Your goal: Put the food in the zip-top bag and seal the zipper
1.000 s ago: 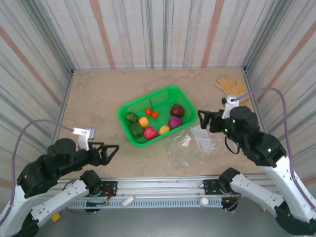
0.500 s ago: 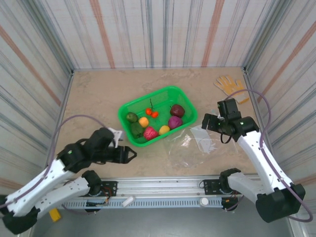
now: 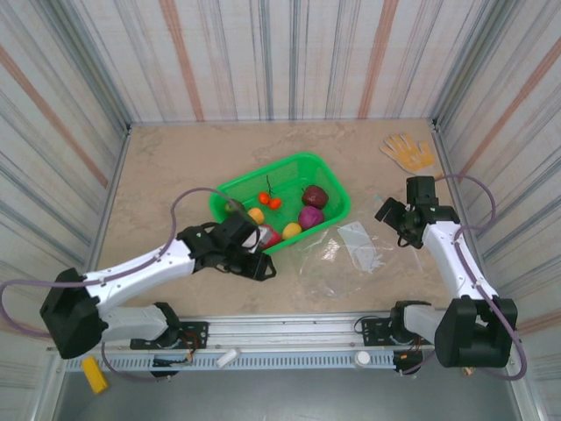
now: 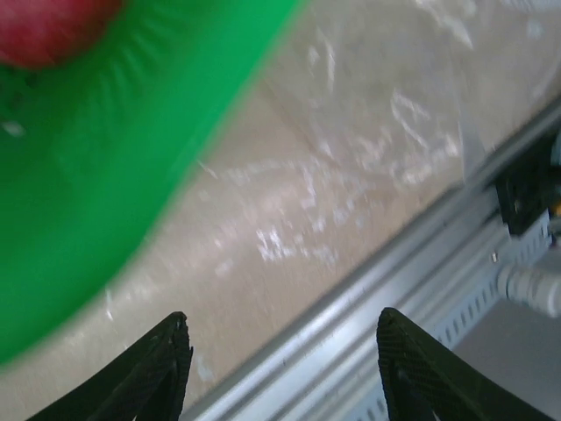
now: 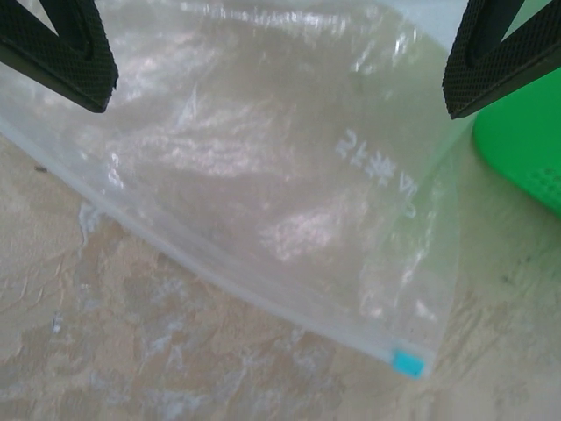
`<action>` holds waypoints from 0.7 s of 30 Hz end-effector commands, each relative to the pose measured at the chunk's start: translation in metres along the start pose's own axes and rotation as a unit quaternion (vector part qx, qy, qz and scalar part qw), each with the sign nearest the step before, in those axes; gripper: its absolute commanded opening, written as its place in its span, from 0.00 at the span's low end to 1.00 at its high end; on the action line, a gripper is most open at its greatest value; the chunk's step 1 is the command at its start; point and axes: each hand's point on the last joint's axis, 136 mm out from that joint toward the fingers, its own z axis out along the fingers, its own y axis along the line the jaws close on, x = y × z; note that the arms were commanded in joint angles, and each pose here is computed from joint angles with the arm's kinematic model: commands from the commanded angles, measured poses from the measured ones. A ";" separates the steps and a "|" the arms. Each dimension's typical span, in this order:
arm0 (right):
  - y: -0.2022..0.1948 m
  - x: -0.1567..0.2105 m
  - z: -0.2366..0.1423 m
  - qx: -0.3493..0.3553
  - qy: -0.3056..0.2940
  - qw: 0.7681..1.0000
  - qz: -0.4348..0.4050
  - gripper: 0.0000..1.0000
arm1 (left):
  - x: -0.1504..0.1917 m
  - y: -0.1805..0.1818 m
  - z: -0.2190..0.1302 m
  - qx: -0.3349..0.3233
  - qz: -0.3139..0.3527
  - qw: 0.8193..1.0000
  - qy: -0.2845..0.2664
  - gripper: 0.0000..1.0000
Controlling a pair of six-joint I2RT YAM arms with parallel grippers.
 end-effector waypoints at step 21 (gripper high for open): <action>0.101 0.090 0.004 -0.225 0.133 0.961 0.091 0.83 | -0.105 -0.047 -0.016 0.044 0.086 0.995 -0.030 0.59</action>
